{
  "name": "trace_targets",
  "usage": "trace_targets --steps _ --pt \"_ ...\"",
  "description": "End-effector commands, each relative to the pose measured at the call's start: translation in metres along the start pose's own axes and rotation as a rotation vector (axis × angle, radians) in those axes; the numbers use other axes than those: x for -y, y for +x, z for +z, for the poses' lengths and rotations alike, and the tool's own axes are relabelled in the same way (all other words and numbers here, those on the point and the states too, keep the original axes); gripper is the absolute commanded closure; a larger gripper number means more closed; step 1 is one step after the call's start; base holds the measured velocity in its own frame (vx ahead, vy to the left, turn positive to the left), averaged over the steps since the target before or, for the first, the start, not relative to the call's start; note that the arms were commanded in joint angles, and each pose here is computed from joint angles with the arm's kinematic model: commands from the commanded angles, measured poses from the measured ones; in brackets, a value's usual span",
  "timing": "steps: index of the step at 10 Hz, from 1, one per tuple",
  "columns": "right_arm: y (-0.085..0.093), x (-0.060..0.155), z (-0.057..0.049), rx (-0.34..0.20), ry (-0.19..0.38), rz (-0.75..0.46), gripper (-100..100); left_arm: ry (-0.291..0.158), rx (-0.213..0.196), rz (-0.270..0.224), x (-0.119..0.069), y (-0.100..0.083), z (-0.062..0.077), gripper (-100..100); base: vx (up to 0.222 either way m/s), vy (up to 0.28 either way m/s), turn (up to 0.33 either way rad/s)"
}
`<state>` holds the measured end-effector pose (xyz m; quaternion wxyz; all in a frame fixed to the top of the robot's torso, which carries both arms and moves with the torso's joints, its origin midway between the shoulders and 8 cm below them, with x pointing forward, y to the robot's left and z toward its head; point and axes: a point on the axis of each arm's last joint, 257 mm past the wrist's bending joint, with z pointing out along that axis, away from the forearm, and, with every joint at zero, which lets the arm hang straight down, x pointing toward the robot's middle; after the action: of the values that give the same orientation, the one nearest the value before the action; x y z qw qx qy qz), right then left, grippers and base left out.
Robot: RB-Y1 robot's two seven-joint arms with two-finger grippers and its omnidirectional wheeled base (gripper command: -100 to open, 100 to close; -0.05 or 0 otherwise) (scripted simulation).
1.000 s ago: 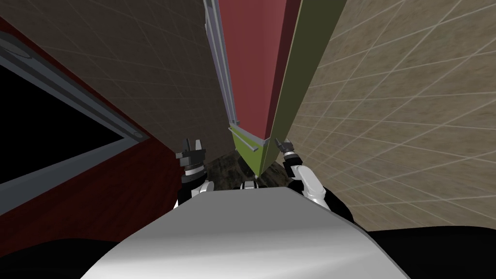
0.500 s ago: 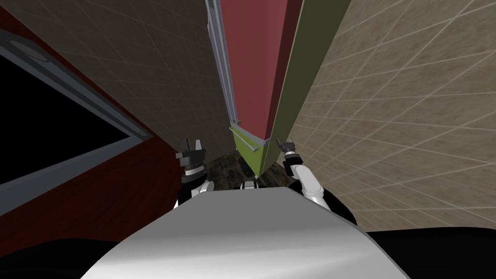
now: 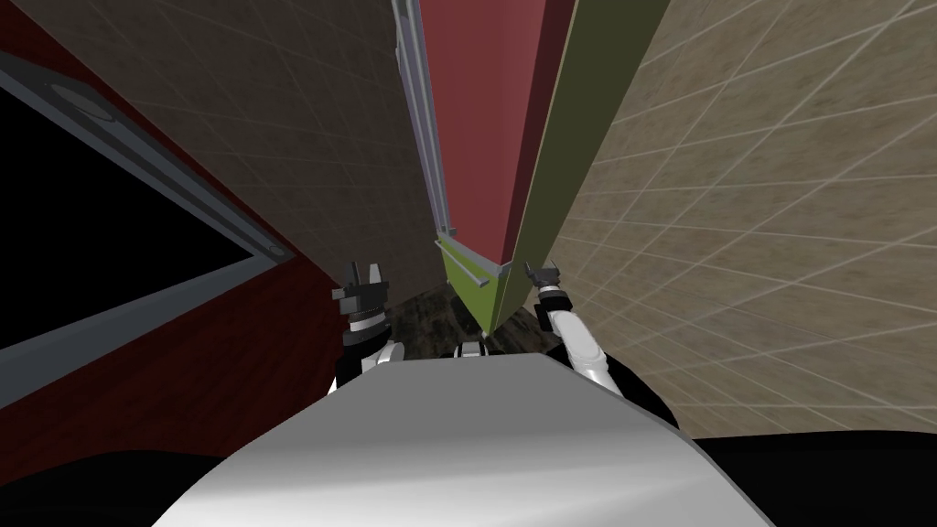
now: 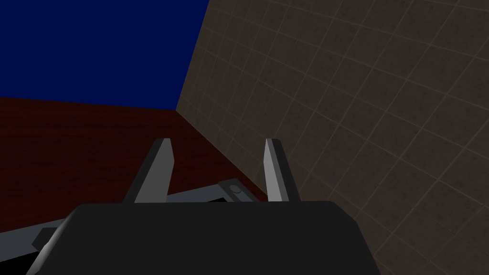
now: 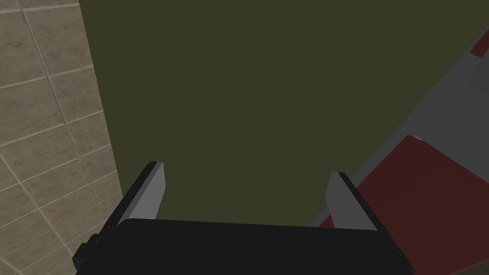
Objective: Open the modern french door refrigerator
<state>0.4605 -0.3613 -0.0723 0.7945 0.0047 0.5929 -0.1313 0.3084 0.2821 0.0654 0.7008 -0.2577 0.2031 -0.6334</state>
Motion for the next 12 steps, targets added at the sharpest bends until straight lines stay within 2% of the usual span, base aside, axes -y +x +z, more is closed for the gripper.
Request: trace_targets --steps 1,2,6,7,10,11,12 --pt "-0.002 0.0 0.001 0.007 0.006 -0.076 -100 0.0 0.0 0.0 0.0 0.0 0.0 0 0.001 -0.006 -0.012" --pt "0.003 0.011 0.003 0.008 0.046 -0.104 -100 0.0 0.0 0.0 0.0 0.0 0.0 0 -0.003 -0.022 0.148" --pt "-0.001 0.009 0.003 0.02 0.042 -0.193 -100 0.0 0.0 0.0 0.0 0.0 0.0 0 0.001 -0.012 0.009" --pt "0.003 0.019 0.005 0.021 0.079 -0.221 -100 0.0 0.0 0.0 0.0 0.0 0.0 0 -0.001 -0.017 0.124" --pt "-0.001 0.016 0.005 0.034 0.074 -0.309 -100 0.0 0.0 0.0 0.0 0.0 0.0 0 -0.001 -0.016 0.022" --pt "0.004 0.024 0.006 0.034 0.106 -0.326 -100 0.0 0.0 0.0 0.0 0.0 0.0 0 -0.007 -0.015 0.115" --pt "0.002 0.023 0.006 0.039 0.104 -0.356 -100 0.0 0.0 0.0 0.0 0.0 0.0 0 -0.002 -0.025 0.088"
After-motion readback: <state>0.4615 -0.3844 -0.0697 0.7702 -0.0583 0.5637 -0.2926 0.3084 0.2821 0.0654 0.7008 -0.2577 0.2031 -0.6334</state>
